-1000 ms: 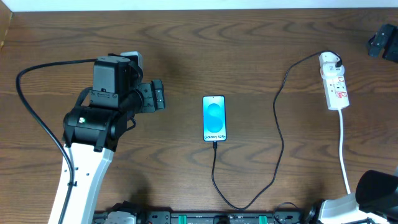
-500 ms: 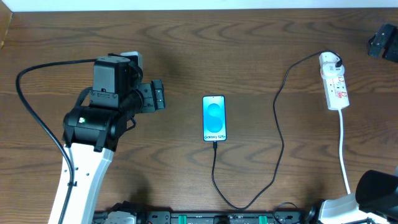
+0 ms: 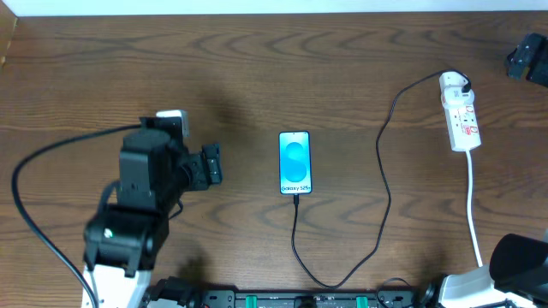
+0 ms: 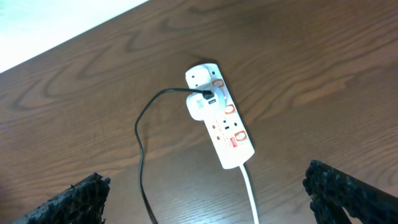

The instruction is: Plug charger to phone and switch on socket

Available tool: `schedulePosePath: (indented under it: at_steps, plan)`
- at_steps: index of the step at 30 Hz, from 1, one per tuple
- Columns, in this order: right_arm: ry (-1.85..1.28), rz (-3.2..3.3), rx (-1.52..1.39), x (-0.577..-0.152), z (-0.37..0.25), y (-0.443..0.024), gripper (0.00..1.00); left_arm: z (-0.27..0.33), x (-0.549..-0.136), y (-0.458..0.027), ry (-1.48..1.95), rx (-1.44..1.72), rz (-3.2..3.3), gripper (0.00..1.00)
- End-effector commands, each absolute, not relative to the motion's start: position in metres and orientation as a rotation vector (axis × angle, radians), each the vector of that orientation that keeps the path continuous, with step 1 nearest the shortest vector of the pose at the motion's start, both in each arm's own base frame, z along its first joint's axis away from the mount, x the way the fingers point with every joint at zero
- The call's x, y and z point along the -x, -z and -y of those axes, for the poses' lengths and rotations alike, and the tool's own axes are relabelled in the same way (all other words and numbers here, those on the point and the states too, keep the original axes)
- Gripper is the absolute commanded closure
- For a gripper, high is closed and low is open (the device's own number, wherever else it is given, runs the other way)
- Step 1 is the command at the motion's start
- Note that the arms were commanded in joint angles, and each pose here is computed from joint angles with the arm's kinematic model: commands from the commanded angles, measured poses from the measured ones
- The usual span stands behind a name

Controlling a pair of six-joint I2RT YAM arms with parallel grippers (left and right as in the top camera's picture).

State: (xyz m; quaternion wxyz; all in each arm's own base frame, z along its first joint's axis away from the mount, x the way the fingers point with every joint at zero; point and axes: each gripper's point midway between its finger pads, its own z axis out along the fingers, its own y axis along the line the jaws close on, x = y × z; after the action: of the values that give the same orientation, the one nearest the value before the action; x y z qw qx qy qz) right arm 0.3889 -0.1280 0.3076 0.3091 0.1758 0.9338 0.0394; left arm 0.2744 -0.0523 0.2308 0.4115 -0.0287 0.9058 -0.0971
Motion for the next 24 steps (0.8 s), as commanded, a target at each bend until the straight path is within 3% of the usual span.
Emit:
schedulePosePath:
  at_steps: [1,10,24]
  plan:
    - [-0.1,-2.467,-0.47,-0.389,0.127,-0.308,0.01,0.051,-0.28,-0.222,0.25,0.063,-2.141,0.11]
    - [-0.1,-2.467,-0.47,-0.389,0.127,-0.308,0.01,0.048,-0.287,-0.257,0.318,0.063,-1.53,0.11]
    - [-0.1,-2.467,-0.47,-0.389,0.127,-0.308,0.01,0.007,-0.254,-0.231,0.211,0.201,-1.338,0.11]
